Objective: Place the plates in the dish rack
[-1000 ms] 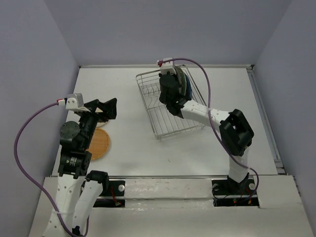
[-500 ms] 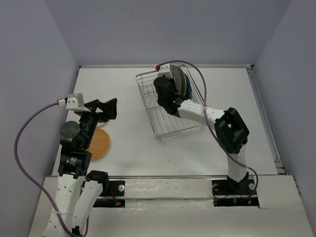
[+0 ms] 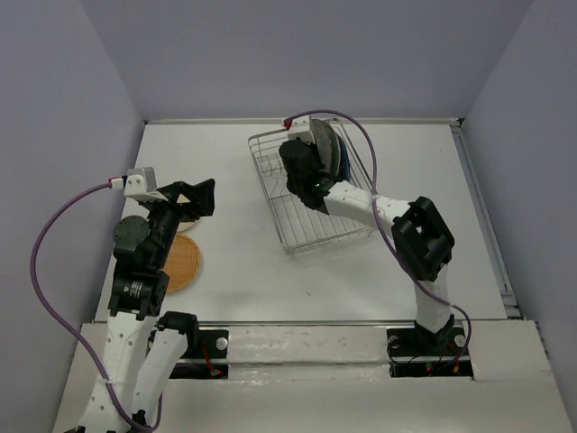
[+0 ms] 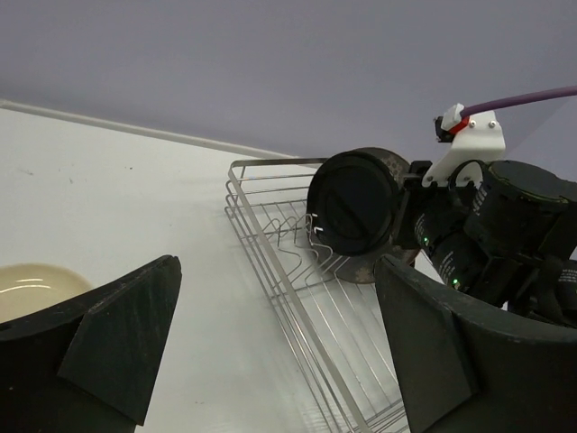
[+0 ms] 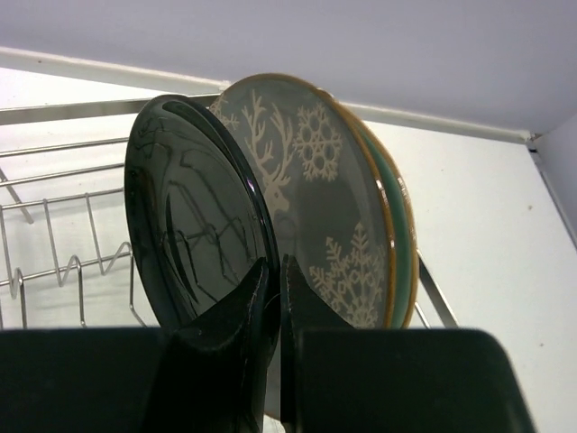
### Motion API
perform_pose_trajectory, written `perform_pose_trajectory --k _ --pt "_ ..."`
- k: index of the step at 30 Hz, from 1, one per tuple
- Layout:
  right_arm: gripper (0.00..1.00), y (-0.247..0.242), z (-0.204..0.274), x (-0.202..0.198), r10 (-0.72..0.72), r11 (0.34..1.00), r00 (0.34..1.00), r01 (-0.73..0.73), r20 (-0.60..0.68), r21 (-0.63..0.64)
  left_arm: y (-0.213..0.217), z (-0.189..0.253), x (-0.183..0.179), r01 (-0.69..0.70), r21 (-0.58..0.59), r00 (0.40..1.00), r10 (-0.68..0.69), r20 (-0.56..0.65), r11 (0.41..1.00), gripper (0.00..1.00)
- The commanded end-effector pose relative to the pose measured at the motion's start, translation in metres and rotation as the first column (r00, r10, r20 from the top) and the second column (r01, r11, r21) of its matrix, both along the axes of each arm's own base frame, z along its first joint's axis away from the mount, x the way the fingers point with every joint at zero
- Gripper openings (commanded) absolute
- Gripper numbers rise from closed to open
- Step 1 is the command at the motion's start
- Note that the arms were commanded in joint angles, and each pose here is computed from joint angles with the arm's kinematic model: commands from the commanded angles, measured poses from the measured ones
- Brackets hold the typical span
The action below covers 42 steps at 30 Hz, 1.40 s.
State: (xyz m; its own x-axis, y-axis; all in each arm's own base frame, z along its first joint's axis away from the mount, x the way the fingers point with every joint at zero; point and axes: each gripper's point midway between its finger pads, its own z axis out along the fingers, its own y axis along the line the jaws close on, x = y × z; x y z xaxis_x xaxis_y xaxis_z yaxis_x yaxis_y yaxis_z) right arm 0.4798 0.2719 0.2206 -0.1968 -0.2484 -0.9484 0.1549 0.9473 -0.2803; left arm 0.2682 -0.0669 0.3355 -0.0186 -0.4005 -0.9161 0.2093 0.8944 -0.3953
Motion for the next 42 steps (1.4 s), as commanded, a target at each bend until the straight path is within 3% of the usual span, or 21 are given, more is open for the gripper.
perform_pose_trajectory --k 1,9,17,30,32,34,36,42 --pt "0.07 -0.027 0.072 0.000 -0.100 0.995 0.986 0.095 0.132 0.040 0.003 0.006 0.003 -0.015 0.006 0.999 0.015 0.038 1.000 0.99" --pt "0.07 -0.027 0.044 0.001 -0.111 0.994 0.989 0.111 0.101 0.014 0.003 0.006 0.003 -0.011 0.004 0.999 0.011 0.036 1.000 0.99" --pt "0.07 -0.033 0.046 0.003 -0.138 0.990 0.985 0.138 0.105 0.011 0.003 0.006 0.003 -0.013 0.007 0.999 0.013 0.037 1.000 0.99" --pt "0.07 0.004 -0.013 0.001 0.011 0.992 0.999 -0.006 -0.037 0.130 0.010 -0.001 0.008 -0.049 0.005 0.999 0.049 0.013 0.999 0.99" --pt "0.16 0.007 -0.011 0.001 0.031 0.989 0.999 -0.025 -0.040 0.144 0.013 -0.005 0.011 -0.065 0.008 0.998 0.065 -0.004 0.998 0.99" --pt "0.45 0.012 0.000 -0.002 0.074 0.983 0.997 -0.066 -0.038 0.173 0.018 -0.008 0.014 -0.092 0.010 0.996 0.092 -0.020 0.996 0.99" --pt "0.64 0.020 0.008 -0.006 0.135 0.973 0.990 -0.124 -0.043 0.193 0.020 -0.013 0.017 -0.106 0.022 0.994 0.106 -0.040 0.994 0.99" --pt "0.66 0.020 0.066 -0.037 0.296 0.932 0.955 -0.281 -0.033 0.231 0.045 -0.033 0.026 -0.238 0.080 0.962 0.246 -0.120 0.968 0.99"
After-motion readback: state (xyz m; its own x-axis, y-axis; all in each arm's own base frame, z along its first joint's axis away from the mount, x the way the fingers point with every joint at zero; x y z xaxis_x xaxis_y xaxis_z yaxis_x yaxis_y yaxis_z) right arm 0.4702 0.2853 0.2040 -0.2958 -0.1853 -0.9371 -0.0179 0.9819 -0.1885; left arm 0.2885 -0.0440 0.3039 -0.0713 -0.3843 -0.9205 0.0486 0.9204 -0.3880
